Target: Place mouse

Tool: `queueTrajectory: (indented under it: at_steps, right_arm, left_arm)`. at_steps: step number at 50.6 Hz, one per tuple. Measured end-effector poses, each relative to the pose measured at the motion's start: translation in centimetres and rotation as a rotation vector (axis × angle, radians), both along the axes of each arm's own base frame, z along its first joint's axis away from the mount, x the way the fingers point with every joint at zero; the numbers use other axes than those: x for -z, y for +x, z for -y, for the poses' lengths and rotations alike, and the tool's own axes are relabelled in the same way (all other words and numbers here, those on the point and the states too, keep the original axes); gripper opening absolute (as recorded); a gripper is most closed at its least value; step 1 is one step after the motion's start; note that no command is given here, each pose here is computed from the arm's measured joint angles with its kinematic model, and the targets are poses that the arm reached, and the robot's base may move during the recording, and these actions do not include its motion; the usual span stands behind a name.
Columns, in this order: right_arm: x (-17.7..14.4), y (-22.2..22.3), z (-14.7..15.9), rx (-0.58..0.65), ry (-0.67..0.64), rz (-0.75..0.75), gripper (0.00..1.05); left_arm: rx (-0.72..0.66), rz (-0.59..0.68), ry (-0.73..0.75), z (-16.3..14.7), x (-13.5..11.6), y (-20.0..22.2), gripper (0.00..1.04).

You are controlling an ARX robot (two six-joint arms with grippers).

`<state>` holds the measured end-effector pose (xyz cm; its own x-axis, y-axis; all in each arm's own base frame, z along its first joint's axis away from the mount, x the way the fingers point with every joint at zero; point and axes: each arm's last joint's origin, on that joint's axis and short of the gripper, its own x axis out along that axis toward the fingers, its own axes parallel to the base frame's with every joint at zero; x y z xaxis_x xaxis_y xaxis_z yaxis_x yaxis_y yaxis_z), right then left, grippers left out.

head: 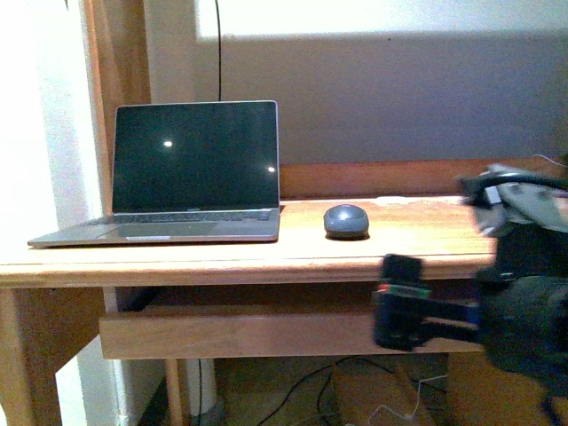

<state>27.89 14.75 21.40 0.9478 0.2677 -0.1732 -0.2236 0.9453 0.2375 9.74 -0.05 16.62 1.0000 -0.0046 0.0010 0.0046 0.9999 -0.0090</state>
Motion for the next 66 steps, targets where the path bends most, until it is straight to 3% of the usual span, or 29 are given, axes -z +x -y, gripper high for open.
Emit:
queueTrajectory:
  at_steps: [9,25,37,42,45,66]
  right_arm:
    - [-0.8,-5.3,5.2,0.033,0.063,-0.007,0.97]
    - [0.5,-17.4,9.9,-0.045,0.122,0.062,0.97]
    - [3.7,-18.1,11.0,-0.028,0.093,0.082,0.97]
    - [4.6,-18.1,11.7,0.182,-0.049,0.173,0.82]
    - [4.5,-18.1,12.2,0.235,-0.105,0.196,0.74]
    - [4.5,-18.2,13.7,0.226,-0.200,0.217,0.13]
  left_arm:
    - [0.000,0.000,0.000,0.0,0.0,0.0,0.97]
    - [0.000,0.000,0.000,0.0,0.0,0.0,0.97]
    - [0.000,0.000,0.000,0.0,0.0,0.0,0.97]
    - [-0.001,0.000,0.000,0.0,0.0,0.0,0.97]
    - [-0.001,0.000,0.001,0.0,0.0,0.0,0.97]
    - [0.000,0.000,0.001,0.0,0.0,0.0,0.97]
